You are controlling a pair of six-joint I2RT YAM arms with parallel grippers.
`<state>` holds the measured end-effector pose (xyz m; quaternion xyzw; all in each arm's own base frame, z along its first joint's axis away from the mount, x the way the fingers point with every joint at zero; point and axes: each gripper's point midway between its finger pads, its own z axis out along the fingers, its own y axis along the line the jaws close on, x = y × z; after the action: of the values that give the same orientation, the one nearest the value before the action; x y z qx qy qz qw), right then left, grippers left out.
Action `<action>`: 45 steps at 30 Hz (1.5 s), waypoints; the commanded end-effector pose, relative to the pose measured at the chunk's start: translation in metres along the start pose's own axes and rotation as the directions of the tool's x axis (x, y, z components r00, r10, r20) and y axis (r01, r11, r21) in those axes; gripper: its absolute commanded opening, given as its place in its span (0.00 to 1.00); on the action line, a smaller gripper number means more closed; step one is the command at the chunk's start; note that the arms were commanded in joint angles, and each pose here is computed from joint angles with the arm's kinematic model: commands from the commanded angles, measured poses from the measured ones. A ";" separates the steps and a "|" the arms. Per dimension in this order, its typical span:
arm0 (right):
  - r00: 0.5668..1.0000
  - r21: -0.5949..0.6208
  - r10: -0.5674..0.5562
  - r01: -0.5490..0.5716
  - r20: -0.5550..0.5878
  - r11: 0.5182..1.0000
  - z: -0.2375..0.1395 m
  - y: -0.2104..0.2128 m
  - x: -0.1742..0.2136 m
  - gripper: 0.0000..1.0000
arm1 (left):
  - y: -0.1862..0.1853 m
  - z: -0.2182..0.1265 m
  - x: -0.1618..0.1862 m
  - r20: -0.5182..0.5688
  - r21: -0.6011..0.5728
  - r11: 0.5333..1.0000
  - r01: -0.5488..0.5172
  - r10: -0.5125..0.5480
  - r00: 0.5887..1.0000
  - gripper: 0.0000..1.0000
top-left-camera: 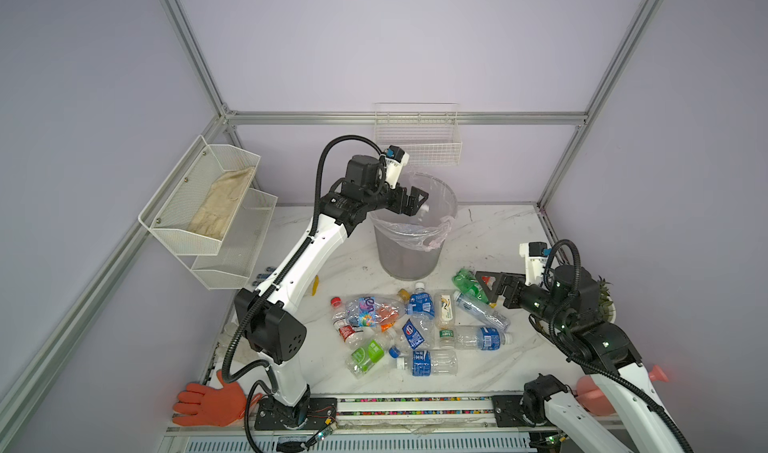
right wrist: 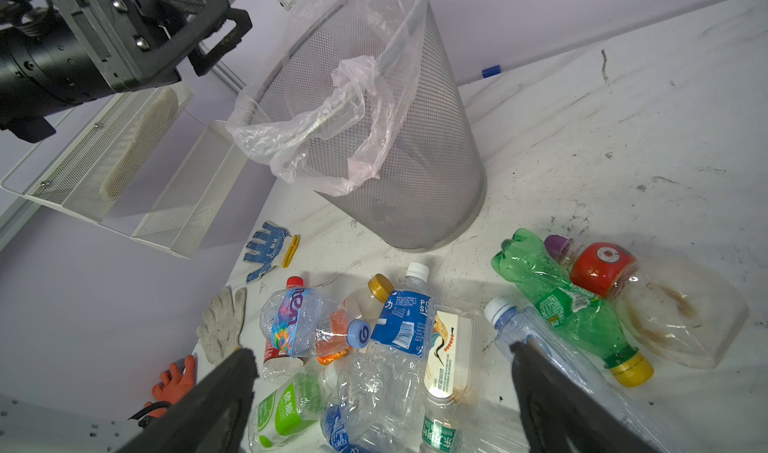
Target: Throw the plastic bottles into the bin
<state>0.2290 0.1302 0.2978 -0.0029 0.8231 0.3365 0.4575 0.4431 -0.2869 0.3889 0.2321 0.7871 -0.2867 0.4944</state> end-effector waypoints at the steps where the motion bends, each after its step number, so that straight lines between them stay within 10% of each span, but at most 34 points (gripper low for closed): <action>1: 1.000 0.001 -0.014 0.014 0.002 1.000 -0.006 0.003 -0.001 0.97 | -0.019 -0.056 -0.053 0.150 -0.024 0.996 -0.082 0.085 0.985 1.00; 21: 0.998 0.058 0.030 -0.026 -0.058 0.998 0.007 -0.011 0.010 0.97 | -0.044 -0.107 -0.050 0.192 -0.006 0.998 -0.065 0.065 0.979 1.00; 45: 0.976 0.168 0.067 -0.031 -0.208 0.985 0.037 -0.042 0.040 0.97 | -0.039 -0.161 0.063 0.047 -0.088 0.990 0.111 -0.108 0.993 1.00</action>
<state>0.2489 0.1309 0.2413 0.0237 0.8824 0.2888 0.3708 0.2955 -0.2066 0.4146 0.1784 0.7834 -0.2840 0.5233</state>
